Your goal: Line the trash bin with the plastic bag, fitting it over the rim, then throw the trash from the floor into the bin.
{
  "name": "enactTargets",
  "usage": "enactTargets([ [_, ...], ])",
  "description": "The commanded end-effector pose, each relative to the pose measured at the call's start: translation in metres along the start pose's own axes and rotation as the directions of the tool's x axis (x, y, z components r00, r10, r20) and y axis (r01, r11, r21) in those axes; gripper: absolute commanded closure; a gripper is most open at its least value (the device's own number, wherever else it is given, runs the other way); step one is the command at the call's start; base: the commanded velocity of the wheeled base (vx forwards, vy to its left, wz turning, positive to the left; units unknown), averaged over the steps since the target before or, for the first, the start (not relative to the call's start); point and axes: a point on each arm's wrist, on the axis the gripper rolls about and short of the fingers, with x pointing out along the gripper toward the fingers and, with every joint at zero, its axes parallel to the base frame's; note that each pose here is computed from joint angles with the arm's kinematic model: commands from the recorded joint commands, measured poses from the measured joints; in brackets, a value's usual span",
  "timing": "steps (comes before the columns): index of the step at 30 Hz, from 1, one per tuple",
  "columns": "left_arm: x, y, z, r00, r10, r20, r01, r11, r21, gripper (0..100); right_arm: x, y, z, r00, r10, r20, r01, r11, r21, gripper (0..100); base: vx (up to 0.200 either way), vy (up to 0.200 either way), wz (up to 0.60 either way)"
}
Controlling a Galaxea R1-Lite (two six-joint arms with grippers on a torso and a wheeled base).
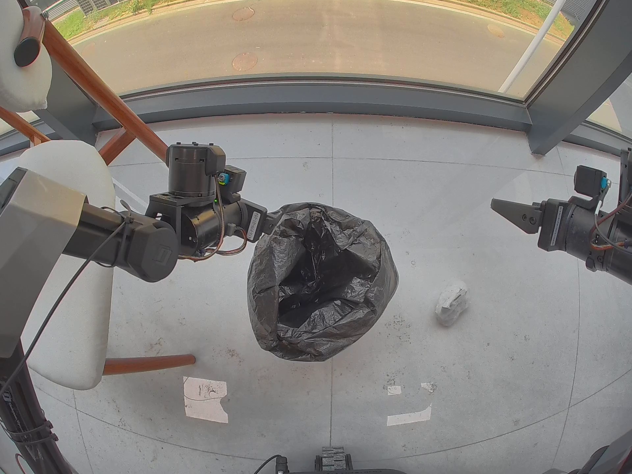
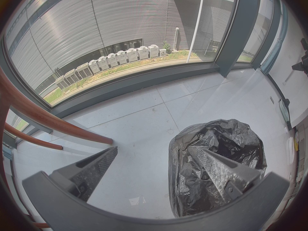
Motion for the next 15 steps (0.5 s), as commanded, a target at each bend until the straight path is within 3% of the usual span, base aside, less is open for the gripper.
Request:
enactTargets([
  [1, -0.006, 0.0, 0.005, 1.0, -0.001, 0.015, 0.001, 1.0, -0.001, 0, 0.001, -0.004, 0.0, 1.0, -0.019, 0.001, 0.019, 1.0, 0.005, 0, 0.0, 0.0, 0.0],
  [10, -0.035, -0.004, 0.018, 0.999, -0.026, 0.047, 0.025, 1.0, 0.012, 0, 0.007, -0.015, 0.0, 0.998, -0.067, -0.008, 0.068, 0.998, 0.012, 0, 0.0, 0.0, 0.0],
  [15, -0.051, 0.0, 0.026, 0.997, -0.054, 0.06, 0.053, 0.999, 0.012, 0, 0.034, -0.029, -0.013, 0.99, -0.114, -0.084, 0.117, 0.993, 0.026, 0, 0.0, 0.0, 0.0],
])
